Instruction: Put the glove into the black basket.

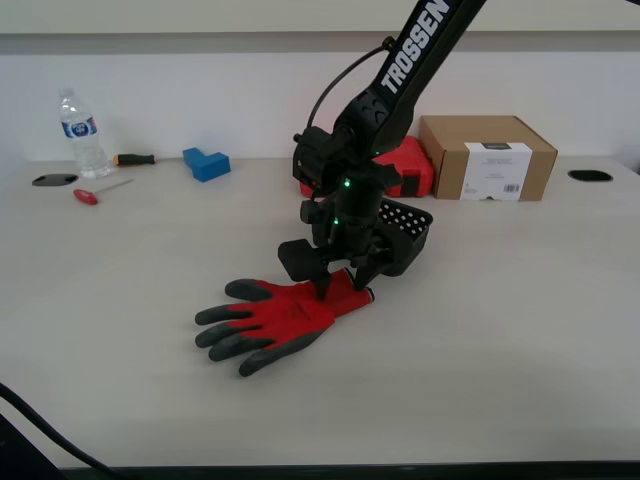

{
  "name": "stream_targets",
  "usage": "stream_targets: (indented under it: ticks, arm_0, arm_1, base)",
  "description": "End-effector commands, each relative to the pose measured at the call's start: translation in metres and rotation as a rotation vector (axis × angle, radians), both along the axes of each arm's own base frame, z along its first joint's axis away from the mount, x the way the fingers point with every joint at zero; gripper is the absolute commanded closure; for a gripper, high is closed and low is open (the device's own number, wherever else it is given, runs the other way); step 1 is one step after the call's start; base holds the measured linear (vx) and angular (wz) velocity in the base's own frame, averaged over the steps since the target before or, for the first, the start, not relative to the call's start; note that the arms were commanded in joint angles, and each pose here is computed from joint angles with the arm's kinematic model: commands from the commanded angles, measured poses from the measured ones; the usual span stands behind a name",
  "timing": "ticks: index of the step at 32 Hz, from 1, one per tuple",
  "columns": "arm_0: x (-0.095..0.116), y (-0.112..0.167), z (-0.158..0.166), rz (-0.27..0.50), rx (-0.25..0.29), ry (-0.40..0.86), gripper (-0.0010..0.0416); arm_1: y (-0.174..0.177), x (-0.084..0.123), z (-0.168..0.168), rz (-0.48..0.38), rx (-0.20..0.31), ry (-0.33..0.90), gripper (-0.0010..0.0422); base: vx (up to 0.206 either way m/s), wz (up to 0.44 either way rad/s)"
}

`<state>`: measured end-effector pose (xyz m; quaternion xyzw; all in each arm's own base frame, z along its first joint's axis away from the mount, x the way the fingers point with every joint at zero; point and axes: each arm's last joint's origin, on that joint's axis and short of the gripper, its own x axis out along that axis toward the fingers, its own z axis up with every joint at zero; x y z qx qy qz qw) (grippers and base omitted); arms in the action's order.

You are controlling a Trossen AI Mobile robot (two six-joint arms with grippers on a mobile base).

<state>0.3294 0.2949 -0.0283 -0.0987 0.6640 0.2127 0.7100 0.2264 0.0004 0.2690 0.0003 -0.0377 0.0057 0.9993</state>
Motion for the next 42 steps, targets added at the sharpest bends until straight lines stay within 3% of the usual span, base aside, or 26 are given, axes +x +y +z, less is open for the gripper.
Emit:
stream_targets:
  ticks: [1, 13, 16, 22, 28, 33, 42]
  arm_0:
    - [-0.001, -0.001, -0.003, -0.001, 0.003, -0.013, 0.0144]
    - [-0.009, -0.009, -0.011, -0.001, -0.011, 0.013, 0.0408]
    - [-0.010, -0.009, -0.012, 0.001, -0.001, 0.025, 0.0407]
    - [-0.007, -0.001, 0.002, -0.014, 0.101, 0.074, 0.0407]
    - [0.002, -0.002, 0.018, -0.019, 0.161, 0.061, 0.0407]
    - [0.017, 0.003, 0.070, -0.021, 0.269, -0.068, 0.0407]
    - [0.040, -0.017, 0.141, -0.068, 0.359, -0.224, 0.0407]
  arm_1:
    - [0.000, 0.000, 0.000, 0.001, 0.000, -0.002, 0.0412]
    - [0.000, 0.000, 0.000, 0.001, 0.000, -0.002, 0.0412]
    - [0.000, 0.000, 0.000, 0.001, 0.000, -0.002, 0.0412]
    - [0.000, 0.000, 0.000, 0.001, 0.000, -0.002, 0.0412]
    - [0.000, 0.000, 0.000, 0.001, 0.000, -0.002, 0.0412]
    - [0.000, 0.000, 0.000, 0.001, 0.000, -0.001, 0.0412]
    - [0.000, 0.000, 0.000, 0.002, 0.000, -0.001, 0.0412]
  base:
    - [0.000, 0.000]
    - [0.000, 0.000]
    - [0.000, 0.000]
    - [0.000, 0.000]
    - [0.000, 0.000]
    - [0.000, 0.000]
    - [0.000, 0.000]
